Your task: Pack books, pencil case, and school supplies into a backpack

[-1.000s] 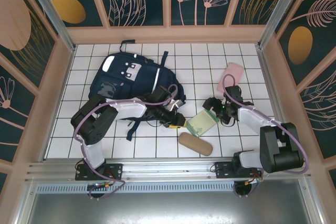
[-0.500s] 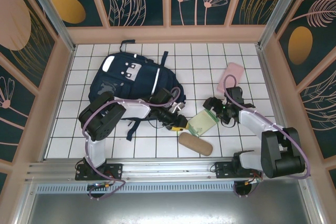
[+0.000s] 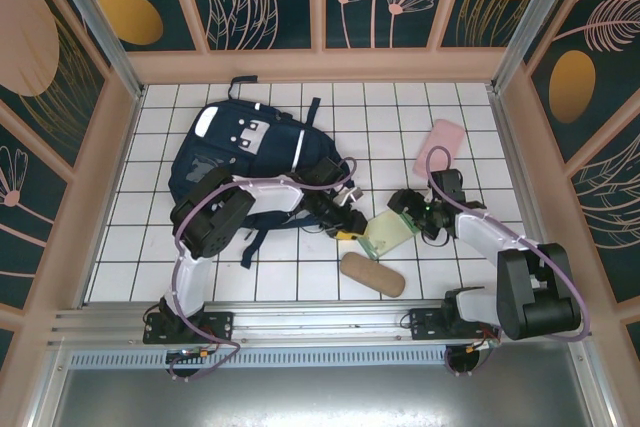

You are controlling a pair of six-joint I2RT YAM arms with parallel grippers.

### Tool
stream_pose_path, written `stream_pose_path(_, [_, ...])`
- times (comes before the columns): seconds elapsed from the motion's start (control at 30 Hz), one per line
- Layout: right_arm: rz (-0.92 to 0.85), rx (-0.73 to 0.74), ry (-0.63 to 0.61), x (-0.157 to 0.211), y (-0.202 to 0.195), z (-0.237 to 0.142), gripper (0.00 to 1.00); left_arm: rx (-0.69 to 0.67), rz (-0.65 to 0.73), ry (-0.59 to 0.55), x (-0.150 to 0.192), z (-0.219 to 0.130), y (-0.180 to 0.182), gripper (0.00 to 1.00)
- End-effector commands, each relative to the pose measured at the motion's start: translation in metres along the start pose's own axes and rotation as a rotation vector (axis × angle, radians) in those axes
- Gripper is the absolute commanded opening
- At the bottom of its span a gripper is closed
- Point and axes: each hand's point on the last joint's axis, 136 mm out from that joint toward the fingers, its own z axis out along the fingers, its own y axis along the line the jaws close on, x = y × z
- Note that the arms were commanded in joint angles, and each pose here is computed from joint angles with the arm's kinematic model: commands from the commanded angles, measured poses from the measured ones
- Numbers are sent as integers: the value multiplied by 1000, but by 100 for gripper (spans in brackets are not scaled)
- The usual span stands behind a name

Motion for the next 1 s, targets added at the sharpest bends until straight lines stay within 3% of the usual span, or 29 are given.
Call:
stream_pose_path(0.0, [17, -6, 39, 15, -7, 2, 90, -28, 76, -43, -23, 0, -4, 46])
stream_pose_path(0.33, [83, -74, 62, 31, -2, -9, 90, -23, -4, -184, -79, -33, 16, 43])
stream_pose_path(0.43, [79, -115, 81, 36, 4, -12, 90, -40, 9, -197, -78, -39, 16, 44])
stream_pose_path(0.63, [60, -8, 41, 26, -14, -14, 90, -146, 9, -246, -67, -58, 27, 48])
stream_pose_path(0.97, [10, -52, 131, 20, -2, 0, 90, -72, 3, -179, -43, -40, 24, 48])
